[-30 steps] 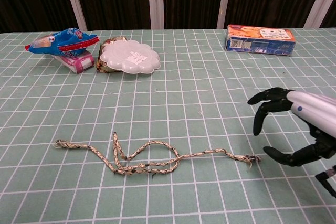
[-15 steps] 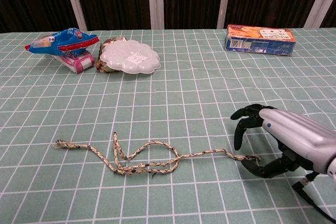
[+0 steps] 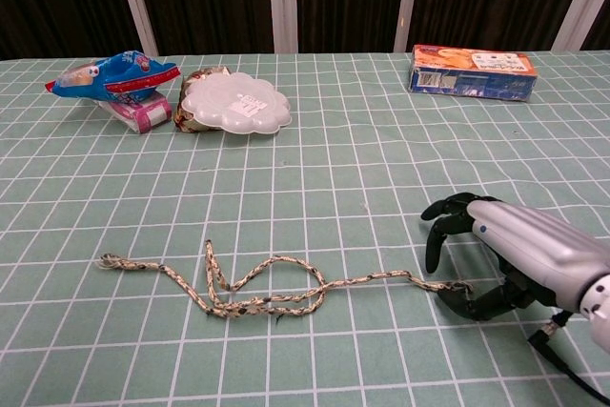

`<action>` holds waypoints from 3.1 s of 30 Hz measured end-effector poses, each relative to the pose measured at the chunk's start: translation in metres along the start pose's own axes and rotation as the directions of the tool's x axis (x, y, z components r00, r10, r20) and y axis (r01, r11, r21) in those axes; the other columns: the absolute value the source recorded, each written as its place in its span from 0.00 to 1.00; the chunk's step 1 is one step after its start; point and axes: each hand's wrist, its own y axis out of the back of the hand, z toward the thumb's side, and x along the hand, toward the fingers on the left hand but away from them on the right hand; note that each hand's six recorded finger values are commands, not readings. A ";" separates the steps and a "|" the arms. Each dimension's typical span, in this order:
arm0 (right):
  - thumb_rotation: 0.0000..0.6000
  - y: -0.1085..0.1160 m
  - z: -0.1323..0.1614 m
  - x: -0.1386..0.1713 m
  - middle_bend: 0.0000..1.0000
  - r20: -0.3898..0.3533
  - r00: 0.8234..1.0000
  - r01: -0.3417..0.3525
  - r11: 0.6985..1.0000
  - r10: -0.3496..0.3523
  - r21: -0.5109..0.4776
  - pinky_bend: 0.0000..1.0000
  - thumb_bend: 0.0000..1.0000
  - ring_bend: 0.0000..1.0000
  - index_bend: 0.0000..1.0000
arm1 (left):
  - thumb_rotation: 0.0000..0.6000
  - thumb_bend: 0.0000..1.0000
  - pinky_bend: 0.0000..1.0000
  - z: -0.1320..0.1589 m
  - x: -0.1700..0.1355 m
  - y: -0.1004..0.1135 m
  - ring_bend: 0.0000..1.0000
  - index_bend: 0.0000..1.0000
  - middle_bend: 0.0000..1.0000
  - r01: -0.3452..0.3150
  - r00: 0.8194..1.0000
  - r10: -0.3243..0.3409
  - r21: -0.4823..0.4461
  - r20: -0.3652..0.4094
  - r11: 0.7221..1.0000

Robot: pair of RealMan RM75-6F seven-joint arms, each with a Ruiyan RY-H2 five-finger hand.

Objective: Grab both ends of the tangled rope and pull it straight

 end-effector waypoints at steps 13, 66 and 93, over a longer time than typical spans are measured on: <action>1.00 -0.004 -0.004 0.000 0.19 0.020 1.000 -0.015 1.000 0.015 -0.001 0.00 0.38 0.00 0.56 | 1.00 0.01 0.00 0.000 0.000 0.000 0.00 0.00 0.00 0.000 1.000 0.000 0.000 0.000 1.000; 1.00 0.030 -0.020 0.005 0.23 0.045 0.999 0.008 0.999 -0.006 -0.039 0.00 0.44 0.00 0.63 | 1.00 0.37 0.00 0.205 0.100 -0.100 0.00 0.54 0.17 0.263 0.924 -0.267 0.054 0.272 0.963; 1.00 0.031 -0.025 0.004 0.23 0.052 0.999 0.013 0.999 -0.012 -0.030 0.00 0.44 0.00 0.63 | 1.00 0.48 0.00 0.214 0.106 -0.115 0.00 0.59 0.18 0.287 0.928 -0.289 0.047 0.235 0.957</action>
